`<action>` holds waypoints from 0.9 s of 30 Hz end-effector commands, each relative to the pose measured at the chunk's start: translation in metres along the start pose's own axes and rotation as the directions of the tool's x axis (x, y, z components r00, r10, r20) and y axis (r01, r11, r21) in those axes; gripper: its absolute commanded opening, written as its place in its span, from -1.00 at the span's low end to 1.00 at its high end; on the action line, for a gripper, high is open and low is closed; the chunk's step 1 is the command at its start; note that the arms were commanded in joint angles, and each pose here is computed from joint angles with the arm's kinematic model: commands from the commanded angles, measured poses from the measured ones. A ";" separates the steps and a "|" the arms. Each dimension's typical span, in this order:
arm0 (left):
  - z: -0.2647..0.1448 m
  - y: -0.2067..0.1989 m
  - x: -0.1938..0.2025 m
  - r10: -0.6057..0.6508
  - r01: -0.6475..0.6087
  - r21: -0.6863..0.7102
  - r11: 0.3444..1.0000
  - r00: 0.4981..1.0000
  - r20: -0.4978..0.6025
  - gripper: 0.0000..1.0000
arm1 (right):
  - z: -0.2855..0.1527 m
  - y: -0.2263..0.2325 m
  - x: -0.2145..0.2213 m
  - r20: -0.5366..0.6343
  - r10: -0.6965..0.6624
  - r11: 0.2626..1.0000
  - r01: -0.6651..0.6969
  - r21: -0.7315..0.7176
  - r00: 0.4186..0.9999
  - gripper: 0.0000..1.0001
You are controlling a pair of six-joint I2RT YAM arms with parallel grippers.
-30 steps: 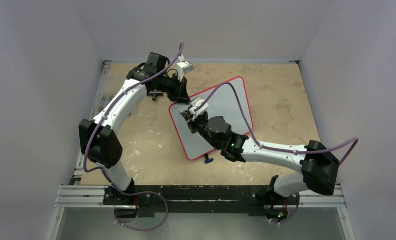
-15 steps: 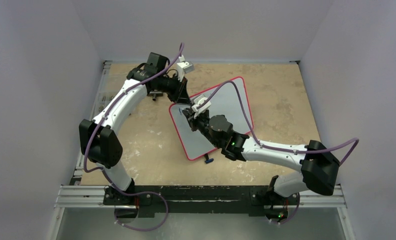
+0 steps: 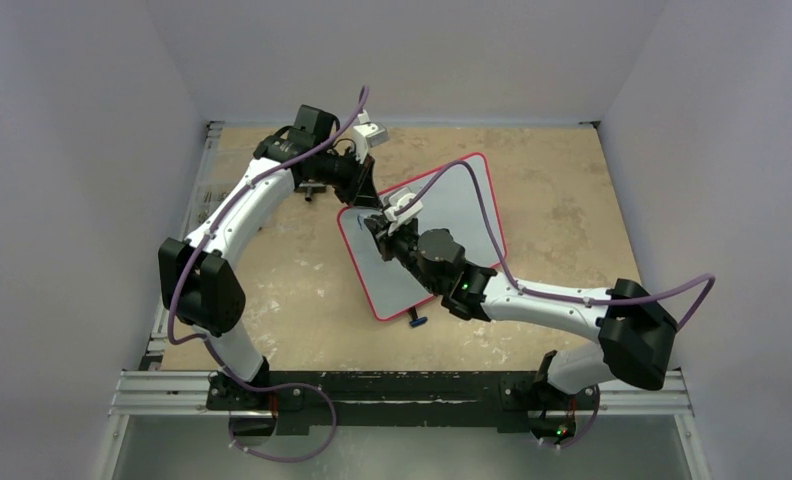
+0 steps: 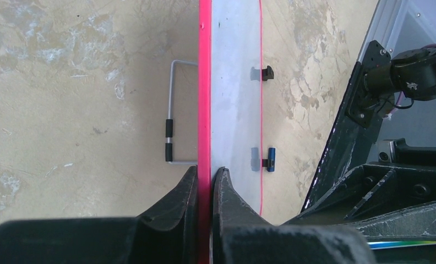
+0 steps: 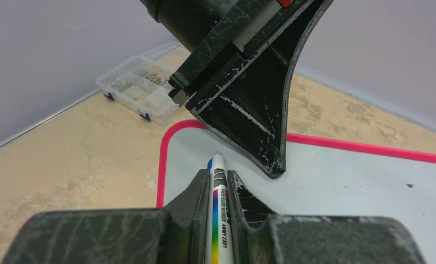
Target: Write a sentence on the whiteboard
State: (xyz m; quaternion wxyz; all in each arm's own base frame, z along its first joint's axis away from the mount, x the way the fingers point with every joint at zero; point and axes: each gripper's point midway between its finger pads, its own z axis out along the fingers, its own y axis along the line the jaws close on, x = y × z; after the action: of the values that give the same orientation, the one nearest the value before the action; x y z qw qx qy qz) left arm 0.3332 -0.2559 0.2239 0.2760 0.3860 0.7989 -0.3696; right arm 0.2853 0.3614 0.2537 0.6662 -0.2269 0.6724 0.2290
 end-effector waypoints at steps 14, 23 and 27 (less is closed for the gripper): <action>0.012 -0.001 0.029 0.080 -0.084 -0.025 0.996 0.989 -0.122 -1.00 | -0.013 -0.005 0.068 -0.182 0.002 1.000 -0.007 -0.026 0.983 -1.00; 0.011 -0.003 0.029 0.083 -0.087 -0.025 0.996 0.989 -0.124 -1.00 | -0.022 -0.028 0.076 -0.218 0.015 0.995 0.007 0.098 0.976 -1.00; 0.011 -0.003 0.029 0.086 -0.089 -0.025 0.996 0.989 -0.124 -1.00 | -0.026 -0.037 0.079 -0.244 0.001 0.990 0.033 0.138 0.970 -1.00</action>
State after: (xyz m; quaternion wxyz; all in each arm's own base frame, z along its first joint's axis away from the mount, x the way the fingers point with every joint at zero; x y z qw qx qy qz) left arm 0.3335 -0.2557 0.2235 0.2766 0.3869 0.7990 -0.3679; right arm 0.2731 0.3561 0.2321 0.6337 -0.2124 0.6962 0.2618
